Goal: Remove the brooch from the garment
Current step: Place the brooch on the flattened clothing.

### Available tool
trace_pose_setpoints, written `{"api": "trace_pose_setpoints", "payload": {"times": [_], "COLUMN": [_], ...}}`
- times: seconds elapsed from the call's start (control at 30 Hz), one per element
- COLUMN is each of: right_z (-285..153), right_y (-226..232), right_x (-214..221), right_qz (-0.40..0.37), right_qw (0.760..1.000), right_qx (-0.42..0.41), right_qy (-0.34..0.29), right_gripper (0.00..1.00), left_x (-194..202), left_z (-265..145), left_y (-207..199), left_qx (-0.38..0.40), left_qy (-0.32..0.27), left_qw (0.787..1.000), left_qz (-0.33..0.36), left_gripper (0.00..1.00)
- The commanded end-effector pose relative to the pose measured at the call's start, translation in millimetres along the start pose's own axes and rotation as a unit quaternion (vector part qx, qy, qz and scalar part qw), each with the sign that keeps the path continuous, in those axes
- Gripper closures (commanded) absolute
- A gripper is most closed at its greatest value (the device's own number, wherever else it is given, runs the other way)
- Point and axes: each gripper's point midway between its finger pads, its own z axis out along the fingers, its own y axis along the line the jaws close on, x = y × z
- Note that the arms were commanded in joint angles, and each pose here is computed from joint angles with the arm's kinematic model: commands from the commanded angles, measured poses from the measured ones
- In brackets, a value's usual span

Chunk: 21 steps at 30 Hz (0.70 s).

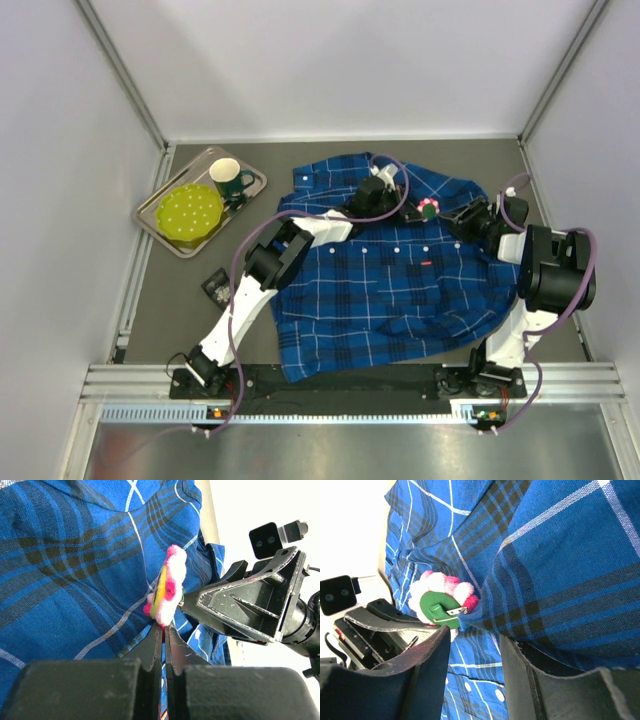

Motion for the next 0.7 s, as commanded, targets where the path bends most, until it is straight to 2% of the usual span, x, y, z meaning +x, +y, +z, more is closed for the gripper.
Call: {"api": "trace_pose_setpoints", "payload": {"times": [0.0, 0.5, 0.6, 0.67], "right_z": [3, 3, 3, 3], "right_y": [12, 12, 12, 12], "right_x": [-7, -7, -7, -8], "right_qz": [-0.027, -0.029, -0.028, -0.028], "right_qw": [0.999, 0.999, 0.999, 0.999], "right_qx": [-0.019, -0.021, -0.020, -0.019], "right_qy": [-0.015, -0.013, -0.014, -0.016], "right_gripper": [0.55, 0.53, 0.53, 0.53], "left_x": [-19, -22, -22, -23], "left_z": [-4, -4, -3, -2], "left_y": [-18, -15, -18, -25], "left_qx": [0.009, -0.018, -0.012, -0.005], "left_qy": [-0.015, -0.018, -0.020, -0.026], "left_qw": [1.000, 0.999, 1.000, 0.999], "left_qz": [-0.010, -0.038, -0.020, 0.030], "left_gripper": [1.00, 1.00, 1.00, 1.00]}}
